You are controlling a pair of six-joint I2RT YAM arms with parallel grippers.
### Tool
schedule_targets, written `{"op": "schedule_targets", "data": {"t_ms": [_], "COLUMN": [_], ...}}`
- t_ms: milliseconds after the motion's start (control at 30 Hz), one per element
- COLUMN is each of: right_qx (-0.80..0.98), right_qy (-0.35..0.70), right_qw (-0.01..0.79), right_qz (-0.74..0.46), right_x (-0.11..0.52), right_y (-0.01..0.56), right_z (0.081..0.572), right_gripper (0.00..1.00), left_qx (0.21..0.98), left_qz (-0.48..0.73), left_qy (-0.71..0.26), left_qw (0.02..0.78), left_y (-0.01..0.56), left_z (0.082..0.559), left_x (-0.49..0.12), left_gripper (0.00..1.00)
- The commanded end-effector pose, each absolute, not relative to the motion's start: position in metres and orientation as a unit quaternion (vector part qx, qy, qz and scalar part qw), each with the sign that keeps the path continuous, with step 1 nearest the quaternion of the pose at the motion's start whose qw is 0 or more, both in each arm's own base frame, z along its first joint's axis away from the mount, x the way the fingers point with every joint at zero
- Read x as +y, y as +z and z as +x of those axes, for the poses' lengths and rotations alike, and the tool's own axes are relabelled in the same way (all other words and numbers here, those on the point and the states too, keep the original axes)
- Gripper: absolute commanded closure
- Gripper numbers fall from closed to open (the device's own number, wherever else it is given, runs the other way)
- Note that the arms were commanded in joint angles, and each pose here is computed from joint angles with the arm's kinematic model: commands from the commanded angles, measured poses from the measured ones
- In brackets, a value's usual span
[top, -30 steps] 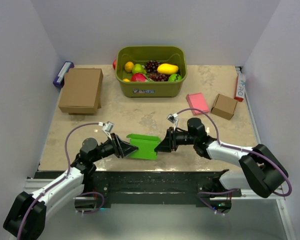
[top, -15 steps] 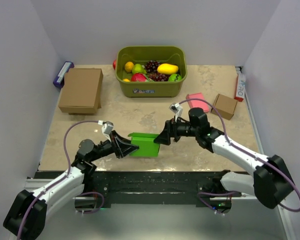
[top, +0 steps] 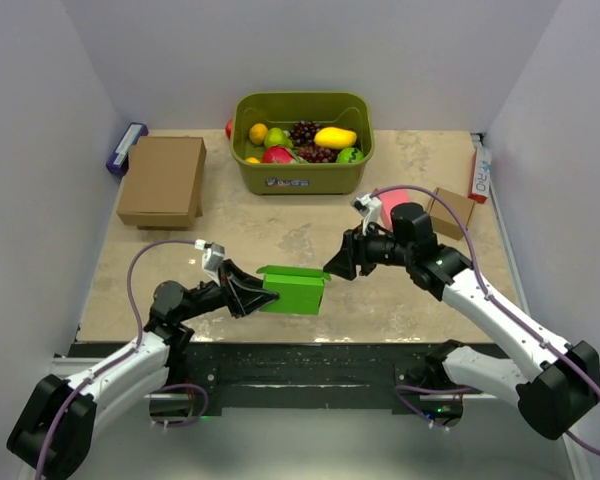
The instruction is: Fold the paper box
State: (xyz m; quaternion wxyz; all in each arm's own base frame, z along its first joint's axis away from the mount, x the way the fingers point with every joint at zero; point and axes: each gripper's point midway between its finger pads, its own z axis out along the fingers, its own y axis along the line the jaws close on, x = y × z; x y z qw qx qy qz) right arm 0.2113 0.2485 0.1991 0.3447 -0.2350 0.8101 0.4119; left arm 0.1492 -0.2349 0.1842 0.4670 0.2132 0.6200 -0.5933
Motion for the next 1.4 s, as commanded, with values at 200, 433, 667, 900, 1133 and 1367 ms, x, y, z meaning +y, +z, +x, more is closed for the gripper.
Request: {"op": "schedule_targets", "data": {"t_ms": [200, 433, 667, 900, 1133, 1367], "right_qx": [0.818, 0.806, 0.806, 0.816, 0.821, 0.822], "right_qy": [0.411, 0.434, 0.444, 0.425, 0.41, 0.403], "right_qw": [0.326, 0.327, 0.316, 0.313, 0.311, 0.319], "right_qz": [-0.236, -0.235, -0.232, -0.236, -0.247, -0.246], "right_x": [0.244, 0.251, 0.256, 0.258, 0.268, 0.27], "right_y": [0.213, 0.222, 0.223, 0.214, 0.208, 0.21], "right_z": [0.202, 0.199, 0.194, 0.193, 0.192, 0.195], "right_gripper": [0.48, 0.55, 0.61, 0.64, 0.66, 0.73], "left_qx": [0.632, 0.638, 0.643, 0.644, 0.643, 0.643], "left_qz": [0.217, 0.214, 0.213, 0.212, 0.213, 0.214], "left_qy": [-0.579, -0.576, -0.571, -0.57, -0.571, -0.57], "left_qw": [0.467, 0.464, 0.464, 0.464, 0.465, 0.465], "left_y": [0.161, 0.158, 0.156, 0.155, 0.156, 0.156], "left_z": [0.143, 0.145, 0.146, 0.147, 0.146, 0.146], "left_x": [-0.23, -0.23, -0.229, -0.229, -0.229, -0.229], "left_gripper": [0.82, 0.82, 0.82, 0.82, 0.82, 0.83]}}
